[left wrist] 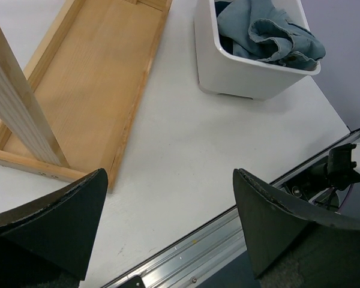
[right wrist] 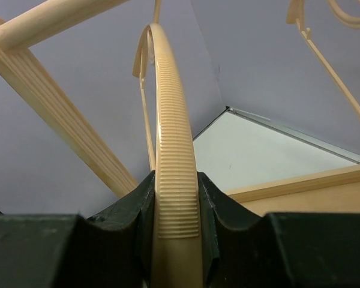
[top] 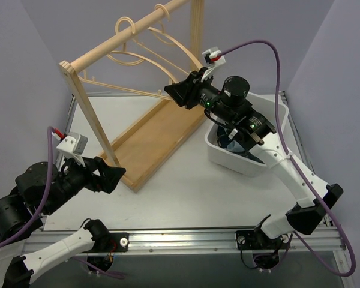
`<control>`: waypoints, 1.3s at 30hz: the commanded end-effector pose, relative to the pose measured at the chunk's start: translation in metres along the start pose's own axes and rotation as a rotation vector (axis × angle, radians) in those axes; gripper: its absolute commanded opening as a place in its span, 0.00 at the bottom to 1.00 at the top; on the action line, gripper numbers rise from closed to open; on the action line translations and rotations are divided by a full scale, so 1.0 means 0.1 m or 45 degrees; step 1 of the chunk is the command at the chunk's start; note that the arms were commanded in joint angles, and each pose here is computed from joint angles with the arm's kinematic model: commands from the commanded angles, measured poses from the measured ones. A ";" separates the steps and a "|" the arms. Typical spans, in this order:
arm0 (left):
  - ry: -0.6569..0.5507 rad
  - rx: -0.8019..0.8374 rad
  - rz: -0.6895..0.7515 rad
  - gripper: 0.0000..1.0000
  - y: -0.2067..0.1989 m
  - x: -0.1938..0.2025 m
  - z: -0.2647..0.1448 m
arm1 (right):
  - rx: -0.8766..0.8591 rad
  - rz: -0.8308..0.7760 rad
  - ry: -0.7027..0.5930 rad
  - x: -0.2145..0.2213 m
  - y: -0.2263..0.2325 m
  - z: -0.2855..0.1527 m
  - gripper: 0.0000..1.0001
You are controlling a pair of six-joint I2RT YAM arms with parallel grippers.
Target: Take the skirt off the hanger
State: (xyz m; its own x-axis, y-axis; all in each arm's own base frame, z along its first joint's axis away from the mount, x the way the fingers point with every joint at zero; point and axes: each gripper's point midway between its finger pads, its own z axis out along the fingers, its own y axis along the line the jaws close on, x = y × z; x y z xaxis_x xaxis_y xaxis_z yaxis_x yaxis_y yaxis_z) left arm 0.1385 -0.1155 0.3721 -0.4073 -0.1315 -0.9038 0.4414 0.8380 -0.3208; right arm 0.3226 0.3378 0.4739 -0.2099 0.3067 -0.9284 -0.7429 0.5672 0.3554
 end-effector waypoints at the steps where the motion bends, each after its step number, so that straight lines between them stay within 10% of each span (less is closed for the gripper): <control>1: -0.062 0.063 -0.042 0.94 -0.14 -0.19 0.01 | -0.117 -0.031 -0.207 -0.48 0.31 -0.21 0.00; 15: -0.021 0.094 -0.098 0.94 -0.23 -0.10 0.15 | -0.022 0.002 -0.081 0.01 0.07 -0.28 0.00; 17: -0.026 0.109 -0.102 0.94 -0.25 -0.10 0.14 | -0.007 0.004 -0.041 0.11 0.03 -0.29 0.21; 18: -0.023 0.129 -0.103 0.94 -0.27 -0.09 0.14 | 0.004 0.003 -0.029 0.15 0.01 -0.30 0.65; 20: -0.032 0.150 -0.127 0.94 -0.28 -0.06 0.12 | 0.053 0.019 0.023 0.33 -0.04 -0.39 1.00; 31: -0.035 0.164 -0.418 0.94 -0.11 0.44 0.01 | 0.716 0.175 0.071 1.04 -0.87 -1.58 1.00; 39: 0.103 0.180 -0.668 0.94 -0.05 1.15 0.18 | 0.770 0.355 0.076 1.55 -0.98 -2.16 1.00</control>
State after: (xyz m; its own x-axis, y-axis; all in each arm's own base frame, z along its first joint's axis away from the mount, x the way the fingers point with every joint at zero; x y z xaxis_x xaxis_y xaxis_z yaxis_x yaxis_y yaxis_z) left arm 0.1089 -0.1353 0.2618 -0.6271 -0.3785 -0.6807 0.3044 0.6853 -0.6616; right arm 0.2313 0.1786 0.2891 -0.3723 0.3916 -0.8415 -0.2662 0.8235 0.5010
